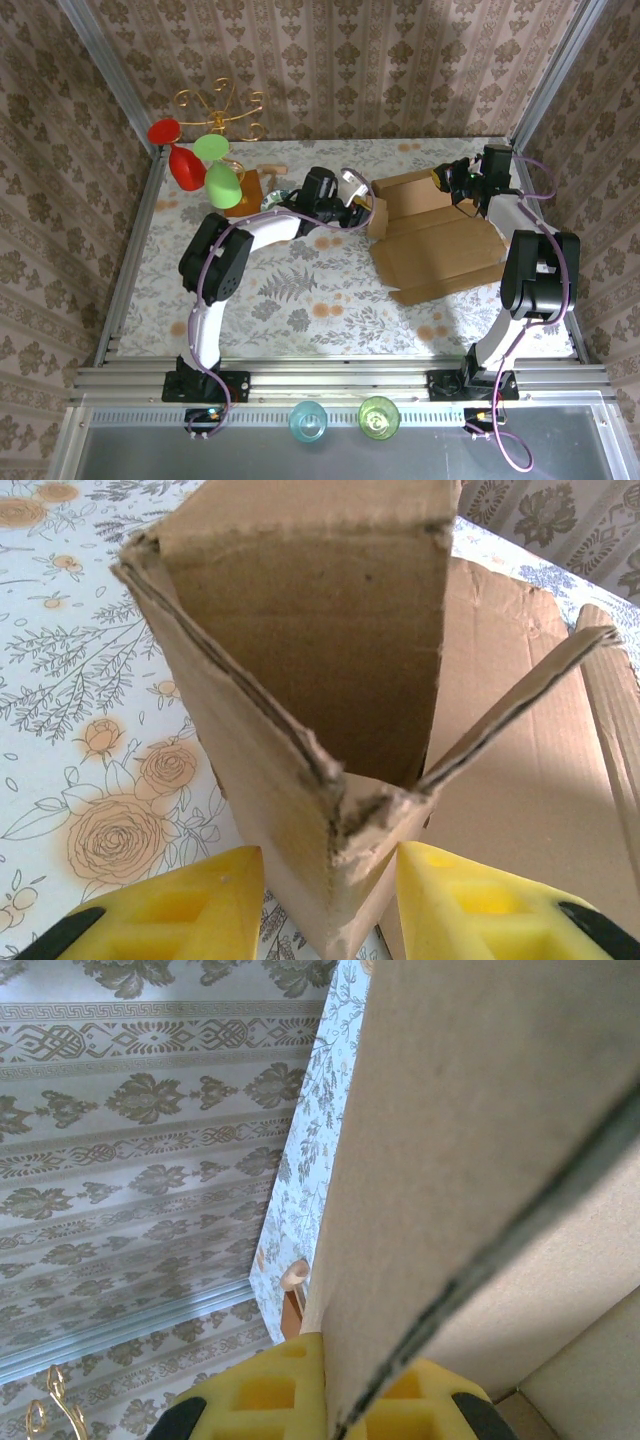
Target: Fold the paper box
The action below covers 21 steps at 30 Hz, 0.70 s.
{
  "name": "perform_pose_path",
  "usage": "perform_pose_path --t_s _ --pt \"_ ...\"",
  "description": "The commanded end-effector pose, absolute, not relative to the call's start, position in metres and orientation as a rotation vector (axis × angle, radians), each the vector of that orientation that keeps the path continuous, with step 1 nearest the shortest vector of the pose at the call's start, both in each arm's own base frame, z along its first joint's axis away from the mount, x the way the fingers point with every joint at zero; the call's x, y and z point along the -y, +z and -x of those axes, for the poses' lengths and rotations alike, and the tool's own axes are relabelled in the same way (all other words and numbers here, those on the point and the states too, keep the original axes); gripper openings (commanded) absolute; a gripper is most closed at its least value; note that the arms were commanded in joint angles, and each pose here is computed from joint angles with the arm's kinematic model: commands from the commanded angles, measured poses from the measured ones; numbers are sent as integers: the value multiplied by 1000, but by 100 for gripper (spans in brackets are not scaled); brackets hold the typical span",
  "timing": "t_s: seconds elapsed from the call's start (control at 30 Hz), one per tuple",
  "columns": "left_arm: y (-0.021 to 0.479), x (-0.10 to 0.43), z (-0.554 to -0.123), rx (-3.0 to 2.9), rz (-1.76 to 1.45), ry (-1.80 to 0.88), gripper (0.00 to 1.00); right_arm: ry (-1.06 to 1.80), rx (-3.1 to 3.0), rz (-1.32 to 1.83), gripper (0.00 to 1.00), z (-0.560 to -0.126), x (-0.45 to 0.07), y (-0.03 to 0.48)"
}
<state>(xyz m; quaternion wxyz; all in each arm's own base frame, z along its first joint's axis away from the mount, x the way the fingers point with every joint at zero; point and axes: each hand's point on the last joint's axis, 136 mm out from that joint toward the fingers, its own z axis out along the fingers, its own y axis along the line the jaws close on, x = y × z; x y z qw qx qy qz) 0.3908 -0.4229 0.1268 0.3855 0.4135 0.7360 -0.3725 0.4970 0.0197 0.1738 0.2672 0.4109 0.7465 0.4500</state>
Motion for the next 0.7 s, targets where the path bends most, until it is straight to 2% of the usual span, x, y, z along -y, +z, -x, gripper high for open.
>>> perform_pose_path --t_s 0.0,0.53,0.67 --pt "140 430 -397 -1838 -1006 -952 40 1235 -2044 -1103 0 -495 -28 161" --pt "120 431 -422 -1946 -800 -758 41 1289 -1949 -1143 0 -486 -34 142" --pt "116 434 -424 -1953 -781 -706 48 1292 -1942 -1155 0 -485 -34 140"
